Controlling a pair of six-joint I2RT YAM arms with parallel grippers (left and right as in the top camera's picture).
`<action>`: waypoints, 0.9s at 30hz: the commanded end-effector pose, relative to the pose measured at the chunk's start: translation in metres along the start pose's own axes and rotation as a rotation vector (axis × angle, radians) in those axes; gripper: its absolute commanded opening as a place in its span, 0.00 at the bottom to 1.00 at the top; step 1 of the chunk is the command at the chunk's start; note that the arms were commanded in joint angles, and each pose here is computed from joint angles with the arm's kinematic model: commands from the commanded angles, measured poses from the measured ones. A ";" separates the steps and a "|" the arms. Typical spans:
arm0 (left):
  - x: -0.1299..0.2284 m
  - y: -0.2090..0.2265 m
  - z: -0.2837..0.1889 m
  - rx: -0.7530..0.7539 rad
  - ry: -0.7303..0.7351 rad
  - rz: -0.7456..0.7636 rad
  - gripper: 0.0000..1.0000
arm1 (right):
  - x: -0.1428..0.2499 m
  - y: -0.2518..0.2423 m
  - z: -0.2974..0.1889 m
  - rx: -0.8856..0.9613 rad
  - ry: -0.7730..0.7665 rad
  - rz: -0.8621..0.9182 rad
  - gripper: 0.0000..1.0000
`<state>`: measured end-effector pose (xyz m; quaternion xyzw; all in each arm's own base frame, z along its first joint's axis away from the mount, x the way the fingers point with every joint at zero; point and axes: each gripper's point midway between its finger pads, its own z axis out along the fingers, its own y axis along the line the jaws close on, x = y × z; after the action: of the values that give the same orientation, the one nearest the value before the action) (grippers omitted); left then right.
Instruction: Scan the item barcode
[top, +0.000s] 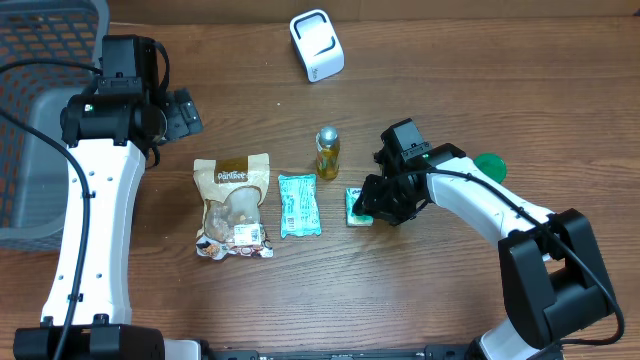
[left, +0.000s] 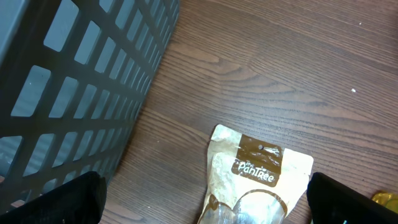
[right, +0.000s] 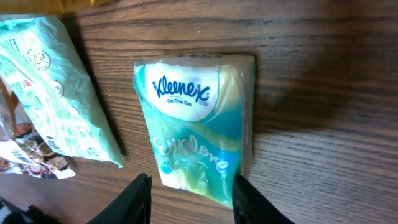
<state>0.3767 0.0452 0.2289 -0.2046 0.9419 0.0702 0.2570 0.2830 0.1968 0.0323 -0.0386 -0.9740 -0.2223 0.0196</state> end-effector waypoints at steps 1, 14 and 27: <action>-0.002 0.001 -0.002 -0.005 -0.011 0.026 0.99 | 0.000 0.004 0.001 -0.019 0.008 0.002 0.40; -0.002 0.001 -0.002 -0.006 -0.011 0.026 1.00 | -0.010 -0.005 0.001 0.044 -0.046 -0.006 0.40; -0.002 0.001 -0.002 -0.005 -0.011 0.026 0.99 | 0.001 0.009 0.005 0.006 -0.010 0.012 0.40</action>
<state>0.3767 0.0452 0.2289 -0.2046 0.9419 0.0702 0.2570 0.2827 0.2020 0.0307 -0.0464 -0.9763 -0.2109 0.0135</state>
